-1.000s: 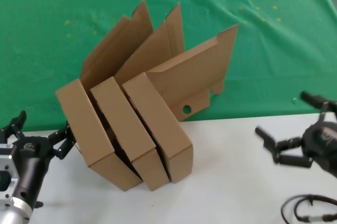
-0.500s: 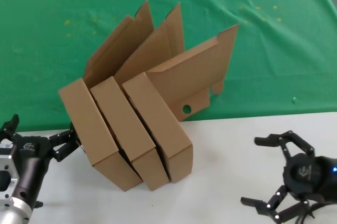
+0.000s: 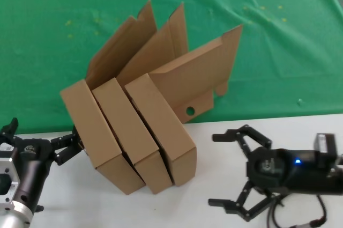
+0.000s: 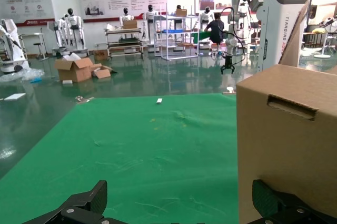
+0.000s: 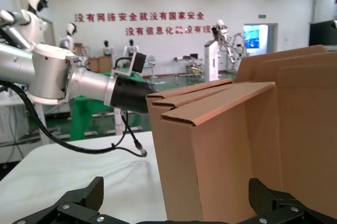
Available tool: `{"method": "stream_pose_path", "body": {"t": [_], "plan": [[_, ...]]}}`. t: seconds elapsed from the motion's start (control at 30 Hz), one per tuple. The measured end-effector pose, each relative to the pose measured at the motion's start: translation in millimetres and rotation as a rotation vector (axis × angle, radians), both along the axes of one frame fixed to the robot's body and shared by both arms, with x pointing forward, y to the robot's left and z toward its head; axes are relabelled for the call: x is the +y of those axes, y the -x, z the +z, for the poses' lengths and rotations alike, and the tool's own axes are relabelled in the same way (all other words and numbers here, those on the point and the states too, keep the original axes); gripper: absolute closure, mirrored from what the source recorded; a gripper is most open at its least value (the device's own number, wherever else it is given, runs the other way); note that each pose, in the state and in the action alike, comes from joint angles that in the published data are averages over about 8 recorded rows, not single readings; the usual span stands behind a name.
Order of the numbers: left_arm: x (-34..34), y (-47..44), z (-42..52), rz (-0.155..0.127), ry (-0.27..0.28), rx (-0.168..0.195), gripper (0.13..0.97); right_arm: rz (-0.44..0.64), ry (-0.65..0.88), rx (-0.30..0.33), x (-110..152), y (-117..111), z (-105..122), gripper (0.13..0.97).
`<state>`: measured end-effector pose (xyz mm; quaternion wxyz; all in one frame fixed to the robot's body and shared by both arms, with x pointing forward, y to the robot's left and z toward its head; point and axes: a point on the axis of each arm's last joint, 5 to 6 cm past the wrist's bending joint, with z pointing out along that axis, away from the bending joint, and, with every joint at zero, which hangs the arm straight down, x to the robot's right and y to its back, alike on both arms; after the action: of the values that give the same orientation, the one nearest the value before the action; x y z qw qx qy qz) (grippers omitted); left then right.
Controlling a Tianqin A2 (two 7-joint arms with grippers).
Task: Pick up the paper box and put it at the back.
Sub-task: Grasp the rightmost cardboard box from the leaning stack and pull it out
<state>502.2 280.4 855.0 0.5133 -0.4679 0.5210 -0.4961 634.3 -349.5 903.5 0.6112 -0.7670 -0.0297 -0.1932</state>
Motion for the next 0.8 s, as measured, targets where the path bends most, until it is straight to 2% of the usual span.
{"method": "stream_pose_path", "body": {"t": [0.37,0.67,0.8], "plan": [[0.0,0.0,0.0,0.000,0.000,0.000,0.132,0.062,0.001,0.033,26.6,-32.2,-9.9,0.132],[0.0,0.0,0.0,0.000,0.000,0.000,0.132,0.062,0.016,0.045,34.8,-40.2,-8.4,0.188],[0.0,0.0,0.0,0.000,0.000,0.000,0.132,0.063,0.017,0.047,38.7,-41.8,-8.9,0.248]]}}
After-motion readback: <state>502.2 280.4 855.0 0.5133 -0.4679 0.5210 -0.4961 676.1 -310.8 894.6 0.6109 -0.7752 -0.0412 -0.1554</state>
